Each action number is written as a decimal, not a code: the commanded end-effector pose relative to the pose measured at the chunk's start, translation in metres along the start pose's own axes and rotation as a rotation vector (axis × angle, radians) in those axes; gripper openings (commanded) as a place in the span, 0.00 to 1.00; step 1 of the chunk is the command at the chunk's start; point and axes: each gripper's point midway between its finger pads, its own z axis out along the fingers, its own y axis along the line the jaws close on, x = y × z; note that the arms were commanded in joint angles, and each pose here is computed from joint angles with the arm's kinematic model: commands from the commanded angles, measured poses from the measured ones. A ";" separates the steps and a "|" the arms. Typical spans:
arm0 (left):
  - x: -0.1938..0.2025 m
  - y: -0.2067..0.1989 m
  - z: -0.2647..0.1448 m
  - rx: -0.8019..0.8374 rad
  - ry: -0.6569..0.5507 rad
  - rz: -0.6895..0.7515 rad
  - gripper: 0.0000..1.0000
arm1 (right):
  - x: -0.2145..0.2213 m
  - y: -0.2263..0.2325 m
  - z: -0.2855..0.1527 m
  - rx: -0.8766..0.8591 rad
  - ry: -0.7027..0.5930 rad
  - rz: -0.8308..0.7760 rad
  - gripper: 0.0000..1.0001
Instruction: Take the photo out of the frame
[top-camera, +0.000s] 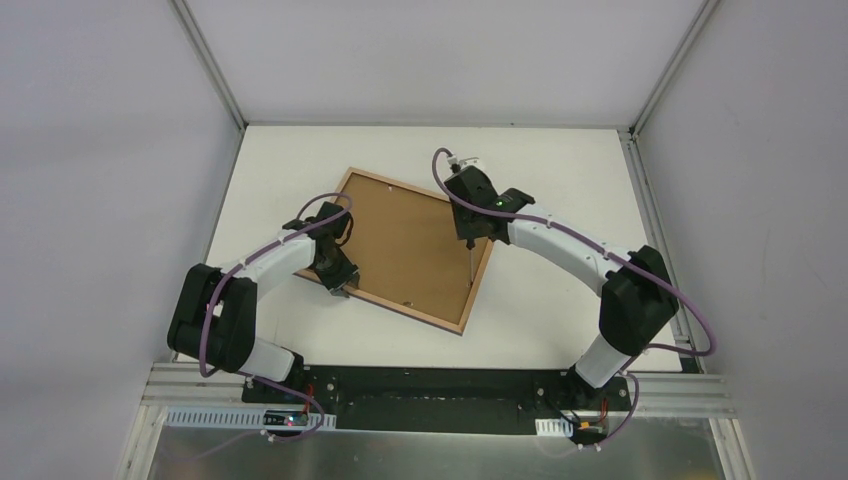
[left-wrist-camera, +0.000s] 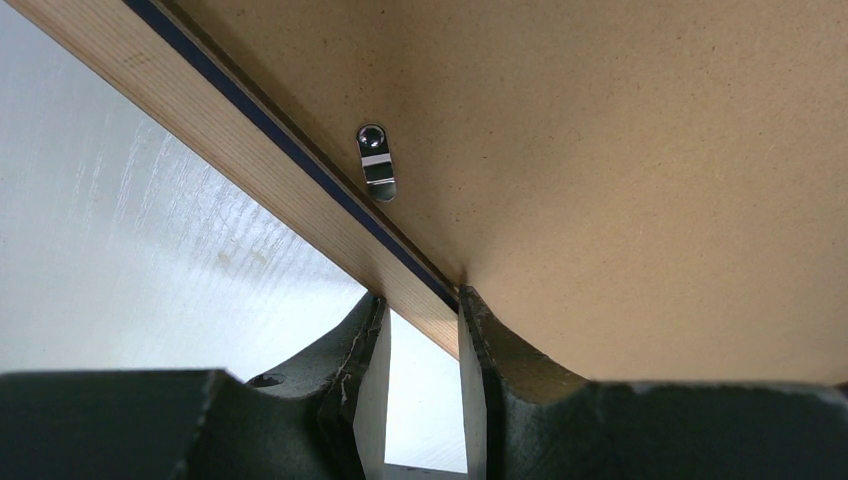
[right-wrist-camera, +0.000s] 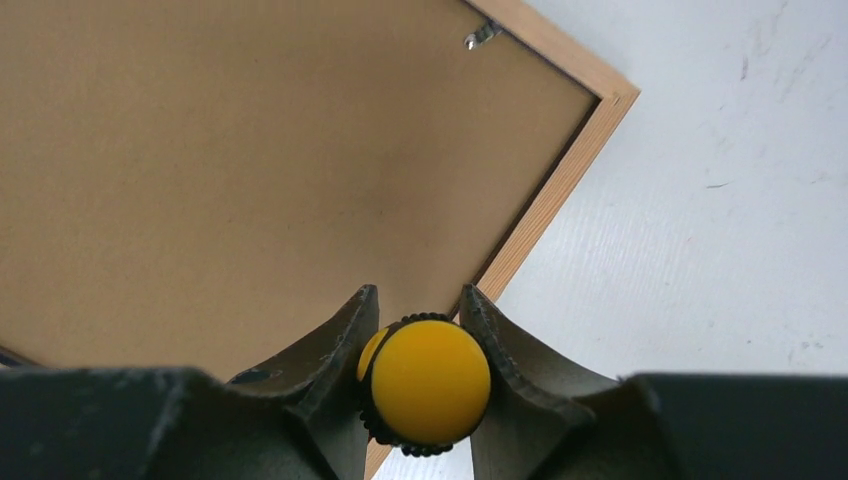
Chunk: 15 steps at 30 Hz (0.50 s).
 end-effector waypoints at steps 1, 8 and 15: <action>0.017 0.046 0.020 -0.166 0.063 0.124 0.00 | -0.030 -0.026 -0.005 0.123 -0.115 -0.060 0.00; 0.016 0.046 0.018 -0.162 0.062 0.137 0.00 | -0.031 -0.025 -0.003 0.132 -0.148 -0.095 0.00; 0.015 0.045 0.017 -0.156 0.061 0.139 0.00 | -0.029 0.026 -0.060 -0.224 -0.140 -0.049 0.00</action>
